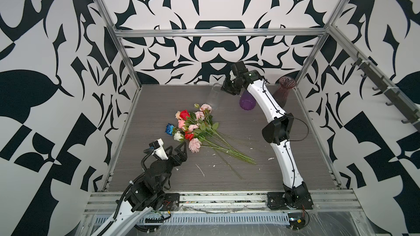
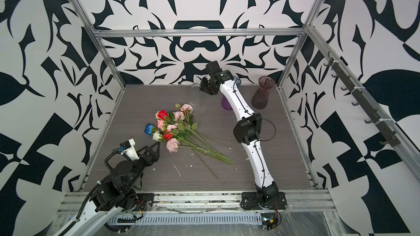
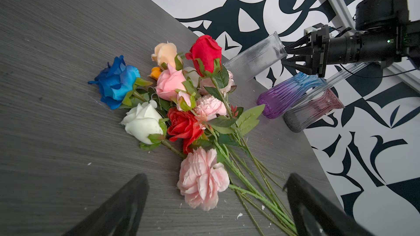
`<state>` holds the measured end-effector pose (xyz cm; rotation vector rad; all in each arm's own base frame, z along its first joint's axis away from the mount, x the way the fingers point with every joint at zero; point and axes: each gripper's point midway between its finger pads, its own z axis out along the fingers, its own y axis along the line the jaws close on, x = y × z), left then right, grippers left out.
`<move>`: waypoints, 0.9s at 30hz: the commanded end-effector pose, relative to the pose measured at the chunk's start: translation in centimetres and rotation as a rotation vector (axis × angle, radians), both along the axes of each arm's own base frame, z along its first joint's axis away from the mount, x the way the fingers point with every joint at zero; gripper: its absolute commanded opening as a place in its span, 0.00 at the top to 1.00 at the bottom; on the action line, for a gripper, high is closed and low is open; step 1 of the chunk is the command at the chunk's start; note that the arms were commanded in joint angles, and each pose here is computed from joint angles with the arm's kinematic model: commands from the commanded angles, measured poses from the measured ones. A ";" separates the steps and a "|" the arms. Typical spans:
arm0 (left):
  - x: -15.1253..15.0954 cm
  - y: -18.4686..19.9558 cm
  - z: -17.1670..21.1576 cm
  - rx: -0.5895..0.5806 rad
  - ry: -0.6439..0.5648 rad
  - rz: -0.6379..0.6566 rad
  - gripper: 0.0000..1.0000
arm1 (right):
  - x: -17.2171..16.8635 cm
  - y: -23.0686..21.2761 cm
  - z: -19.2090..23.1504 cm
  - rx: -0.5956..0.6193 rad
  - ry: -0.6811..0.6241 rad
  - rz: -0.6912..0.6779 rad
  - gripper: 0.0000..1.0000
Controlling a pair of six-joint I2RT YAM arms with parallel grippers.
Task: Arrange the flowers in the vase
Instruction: 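Lift the clear glass vase with the right gripper toward the roses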
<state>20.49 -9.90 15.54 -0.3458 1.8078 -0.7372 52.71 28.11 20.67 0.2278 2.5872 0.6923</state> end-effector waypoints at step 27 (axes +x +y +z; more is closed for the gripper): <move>0.1 0.5 -0.3 -0.009 0.005 0.027 0.01 | -9.2 -9.0 10.1 -0.298 -0.077 0.024 1.00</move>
